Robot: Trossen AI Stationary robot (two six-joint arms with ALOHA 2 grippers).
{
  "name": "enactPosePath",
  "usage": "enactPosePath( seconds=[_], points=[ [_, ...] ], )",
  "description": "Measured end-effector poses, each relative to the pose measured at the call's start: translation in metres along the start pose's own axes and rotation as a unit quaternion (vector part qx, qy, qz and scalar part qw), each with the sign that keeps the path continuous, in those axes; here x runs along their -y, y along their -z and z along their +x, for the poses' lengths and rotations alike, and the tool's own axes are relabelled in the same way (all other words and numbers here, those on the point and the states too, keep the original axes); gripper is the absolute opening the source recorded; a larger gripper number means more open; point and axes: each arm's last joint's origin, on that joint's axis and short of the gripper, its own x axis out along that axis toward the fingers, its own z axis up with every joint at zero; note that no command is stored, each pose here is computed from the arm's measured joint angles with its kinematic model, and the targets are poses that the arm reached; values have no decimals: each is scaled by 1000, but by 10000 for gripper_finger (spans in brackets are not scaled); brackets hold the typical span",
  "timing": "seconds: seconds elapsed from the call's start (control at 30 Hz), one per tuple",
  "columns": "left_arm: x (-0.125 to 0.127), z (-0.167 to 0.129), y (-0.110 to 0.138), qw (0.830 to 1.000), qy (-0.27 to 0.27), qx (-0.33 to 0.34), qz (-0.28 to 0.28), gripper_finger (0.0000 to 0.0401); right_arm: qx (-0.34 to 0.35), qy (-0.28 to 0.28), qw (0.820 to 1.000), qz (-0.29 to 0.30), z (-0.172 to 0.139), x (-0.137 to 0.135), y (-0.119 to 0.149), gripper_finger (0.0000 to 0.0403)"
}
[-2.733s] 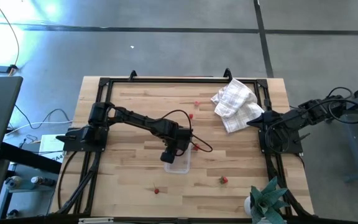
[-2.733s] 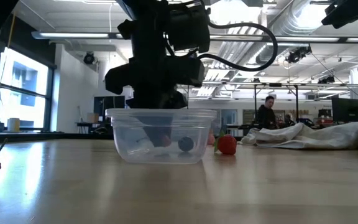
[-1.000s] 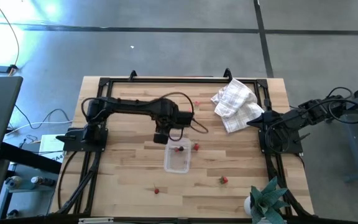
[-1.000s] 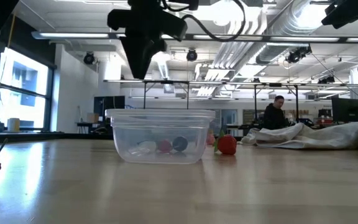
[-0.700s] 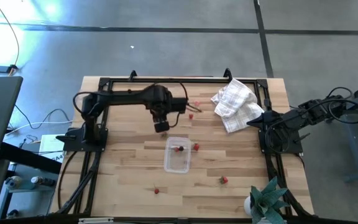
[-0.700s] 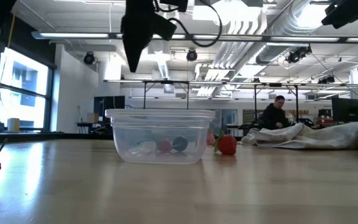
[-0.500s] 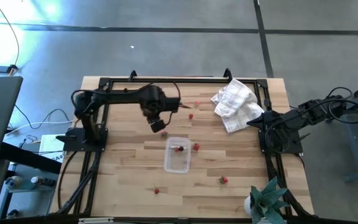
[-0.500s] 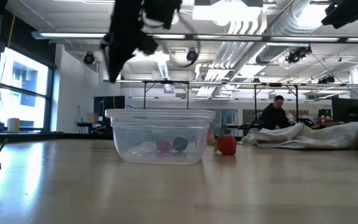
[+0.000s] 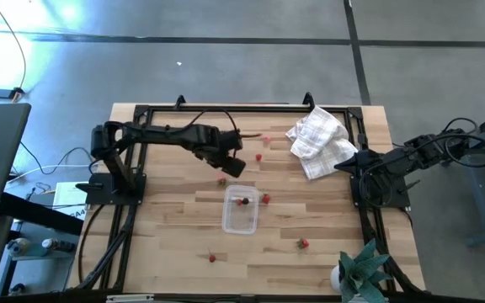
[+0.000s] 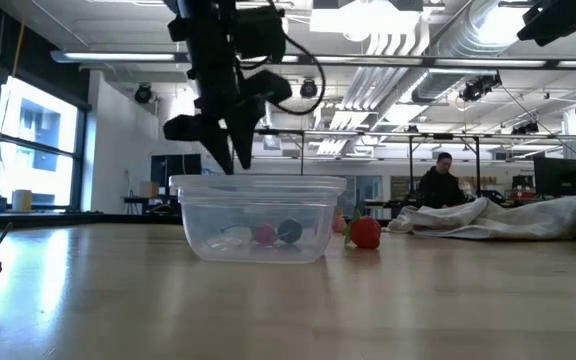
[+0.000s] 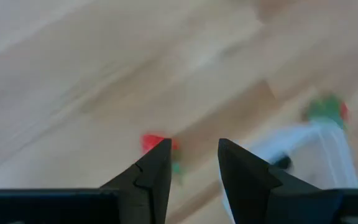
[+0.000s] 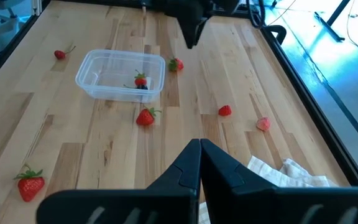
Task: Pick and placing Produce into tupperware
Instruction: Put the red strawberry into the transparent container
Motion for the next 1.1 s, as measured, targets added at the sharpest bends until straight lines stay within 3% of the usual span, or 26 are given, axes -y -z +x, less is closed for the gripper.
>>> enactPosePath(
  seconds=[0.27,0.47,0.63,0.87,1.1],
  points=[
    [-9,0,9,992,-48,-46,-109,120,0,0,1000,0,0,0,0,0],
    [-11,0,7,985,-46,-48,-158,120,0,0,1000,0,0,0,0,0],
    [-11,11,6,981,-53,-72,-172,120,0,0,1000,0,0,0,0,0],
    [-6,40,-2,978,-24,-106,-180,120,0,0,1000,0,0,0,0,0],
    [-16,42,-9,972,-33,-120,-201,120,0,0,1000,0,0,0,0,0]
  ],
)
